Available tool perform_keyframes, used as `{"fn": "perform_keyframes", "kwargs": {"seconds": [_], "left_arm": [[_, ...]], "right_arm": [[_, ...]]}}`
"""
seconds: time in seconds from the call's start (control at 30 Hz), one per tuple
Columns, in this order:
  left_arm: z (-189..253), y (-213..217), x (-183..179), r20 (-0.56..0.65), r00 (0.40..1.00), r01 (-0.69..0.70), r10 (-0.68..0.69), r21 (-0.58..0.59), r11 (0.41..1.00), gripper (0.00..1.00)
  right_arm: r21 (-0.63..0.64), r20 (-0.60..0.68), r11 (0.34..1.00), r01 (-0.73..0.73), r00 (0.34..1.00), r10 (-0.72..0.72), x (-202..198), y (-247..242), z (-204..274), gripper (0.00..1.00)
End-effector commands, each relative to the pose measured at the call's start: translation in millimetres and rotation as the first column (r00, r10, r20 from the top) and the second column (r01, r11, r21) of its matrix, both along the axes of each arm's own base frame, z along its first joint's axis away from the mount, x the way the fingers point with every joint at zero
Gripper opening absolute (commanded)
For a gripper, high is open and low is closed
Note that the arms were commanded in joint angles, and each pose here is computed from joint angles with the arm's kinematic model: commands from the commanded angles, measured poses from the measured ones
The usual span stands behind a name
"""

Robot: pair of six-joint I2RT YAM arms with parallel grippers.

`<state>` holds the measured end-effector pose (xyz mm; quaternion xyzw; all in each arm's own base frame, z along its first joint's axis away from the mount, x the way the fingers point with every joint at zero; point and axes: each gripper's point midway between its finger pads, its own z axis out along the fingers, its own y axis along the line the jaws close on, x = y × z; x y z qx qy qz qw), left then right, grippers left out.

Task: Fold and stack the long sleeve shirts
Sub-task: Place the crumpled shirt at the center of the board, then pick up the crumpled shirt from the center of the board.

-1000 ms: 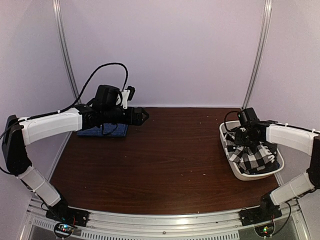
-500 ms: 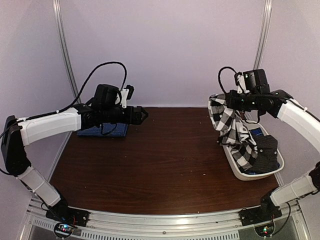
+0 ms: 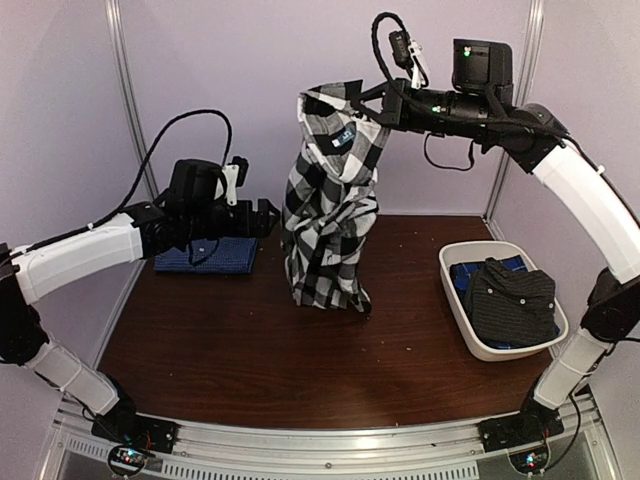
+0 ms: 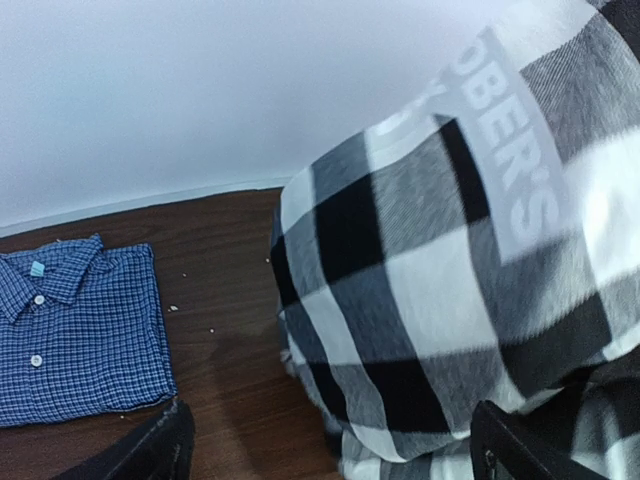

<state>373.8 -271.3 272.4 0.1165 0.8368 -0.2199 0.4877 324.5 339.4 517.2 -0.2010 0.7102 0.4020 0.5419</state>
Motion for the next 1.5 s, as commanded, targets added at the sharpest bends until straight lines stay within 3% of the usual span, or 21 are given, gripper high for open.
{"fn": "perform_keyframes", "kwargs": {"seconds": [0.0, 0.1, 0.2, 0.33, 0.43, 0.53, 0.63, 0.8, 0.87, 1.07, 1.47], "left_arm": [[41.0, 20.1, -5.3, 0.091, 0.993, -0.073, 0.076, -0.043, 0.996, 0.98], [46.7, 27.7, -8.6, 0.106, 0.99, -0.094, 0.098, -0.047, 0.994, 0.98], [48.7, 30.2, -10.1, 0.112, 0.988, -0.1, 0.105, -0.05, 0.994, 0.98], [40.6, 28.8, -10.7, 0.097, 0.991, -0.092, 0.096, -0.041, 0.995, 0.98], [29.9, 23.7, -10.1, 0.072, 0.995, -0.072, 0.074, -0.032, 0.997, 0.98], [16.9, 16.7, -9.2, 0.041, 0.998, -0.047, 0.048, -0.024, 0.999, 0.98], [3.7, 12.2, -8.8, 0.011, 0.999, -0.032, 0.033, -0.016, 0.999, 0.98], [-30.7, 5.5, -15.4, -0.074, 0.997, 0.003, -0.004, -0.01, 1.0, 0.98], [-46.3, 2.2, -18.7, -0.111, 0.994, 0.021, -0.022, -0.01, 1.0, 0.98], [-92.5, -20.8, -35.7, -0.262, 0.955, 0.13, -0.142, -0.063, 0.99, 0.98], [-171.6, -19.4, -99.3, -0.547, 0.804, 0.16, -0.233, -0.18, 0.971, 0.94]], "right_arm": [[0.146, 0.106, 0.965, -0.22, 0.973, 0.206, -42.0, 25.3, 61.0, 0.0], [0.188, 0.134, 0.942, -0.277, 0.958, 0.255, -52.6, 27.4, 75.8, 0.0], [0.18, 0.092, 0.942, -0.283, 0.958, 0.27, -39.6, 27.7, 59.1, 0.0], [0.203, -0.094, 0.922, -0.33, 0.931, 0.354, 2.6, 28.5, -10.8, 0.0], [0.145, -0.244, 0.951, -0.272, 0.922, 0.3, 46.8, 28.1, -88.4, 0.02], [0.007, -0.39, 0.984, -0.181, 0.905, 0.169, 85.8, 25.4, -176.2, 0.21], [-0.163, -0.458, 0.983, -0.081, 0.889, -0.003, 113.0, 14.5, -245.5, 0.44], [-0.389, -0.396, 0.917, 0.088, 0.883, -0.253, 129.4, -17.8, -285.2, 0.79], [-0.458, -0.344, 0.877, 0.146, 0.881, -0.326, 127.0, -30.1, -288.0, 0.86], [-0.545, -0.331, 0.817, 0.188, 0.847, -0.415, 93.3, -59.0, -324.2, 0.89], [-0.527, -0.48, 0.838, 0.138, 0.766, -0.428, 11.4, -90.2, -399.3, 0.8]]}}
